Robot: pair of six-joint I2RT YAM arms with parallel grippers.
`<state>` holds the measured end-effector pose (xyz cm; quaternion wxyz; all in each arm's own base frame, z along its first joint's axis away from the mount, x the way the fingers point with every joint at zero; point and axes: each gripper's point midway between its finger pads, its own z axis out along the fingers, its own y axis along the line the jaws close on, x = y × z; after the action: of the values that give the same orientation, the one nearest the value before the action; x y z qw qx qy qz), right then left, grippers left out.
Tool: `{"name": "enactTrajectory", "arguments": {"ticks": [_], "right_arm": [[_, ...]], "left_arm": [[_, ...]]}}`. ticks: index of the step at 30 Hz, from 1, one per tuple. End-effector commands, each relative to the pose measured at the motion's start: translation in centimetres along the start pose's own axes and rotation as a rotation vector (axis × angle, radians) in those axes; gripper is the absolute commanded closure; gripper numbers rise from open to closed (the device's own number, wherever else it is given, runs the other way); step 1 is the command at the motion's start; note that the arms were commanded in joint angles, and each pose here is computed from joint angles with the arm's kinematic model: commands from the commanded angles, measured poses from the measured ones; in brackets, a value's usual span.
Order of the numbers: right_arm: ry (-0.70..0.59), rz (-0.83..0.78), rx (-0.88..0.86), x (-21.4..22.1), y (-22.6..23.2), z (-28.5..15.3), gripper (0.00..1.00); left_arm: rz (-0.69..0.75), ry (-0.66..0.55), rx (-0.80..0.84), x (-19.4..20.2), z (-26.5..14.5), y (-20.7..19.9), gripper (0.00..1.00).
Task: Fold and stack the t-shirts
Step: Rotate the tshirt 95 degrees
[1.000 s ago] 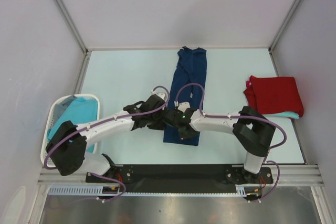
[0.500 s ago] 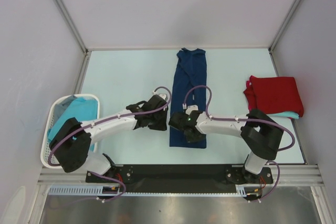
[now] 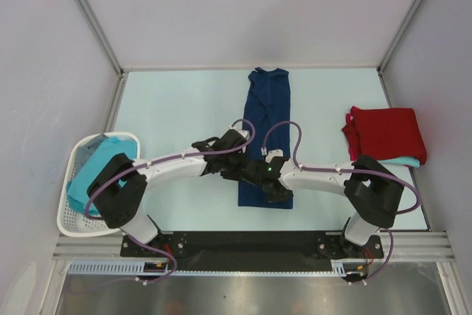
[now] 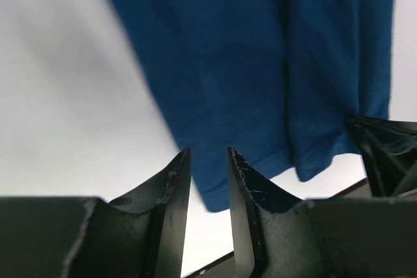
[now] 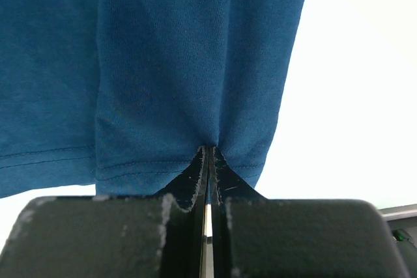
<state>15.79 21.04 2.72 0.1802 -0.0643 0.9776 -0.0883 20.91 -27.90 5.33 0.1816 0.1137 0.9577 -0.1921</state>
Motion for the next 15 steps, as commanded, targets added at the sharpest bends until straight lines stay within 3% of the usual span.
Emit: {"name": "enactTrajectory", "arguments": {"ticks": [1,8,15], "right_arm": [[-0.012,0.018,0.011,0.0,-0.9,-0.3,1.00],[0.006,0.020,0.017,0.9,-1.9,-0.2,1.00],[-0.007,0.029,0.003,0.7,-2.2,-0.4,1.00]], "left_arm": [[0.039,0.013,0.077,-0.6,1.1,-3.3,0.67],[0.029,0.099,0.096,0.6,3.5,-4.0,0.68],[0.030,0.084,0.097,0.2,3.6,-4.4,0.68]]}}
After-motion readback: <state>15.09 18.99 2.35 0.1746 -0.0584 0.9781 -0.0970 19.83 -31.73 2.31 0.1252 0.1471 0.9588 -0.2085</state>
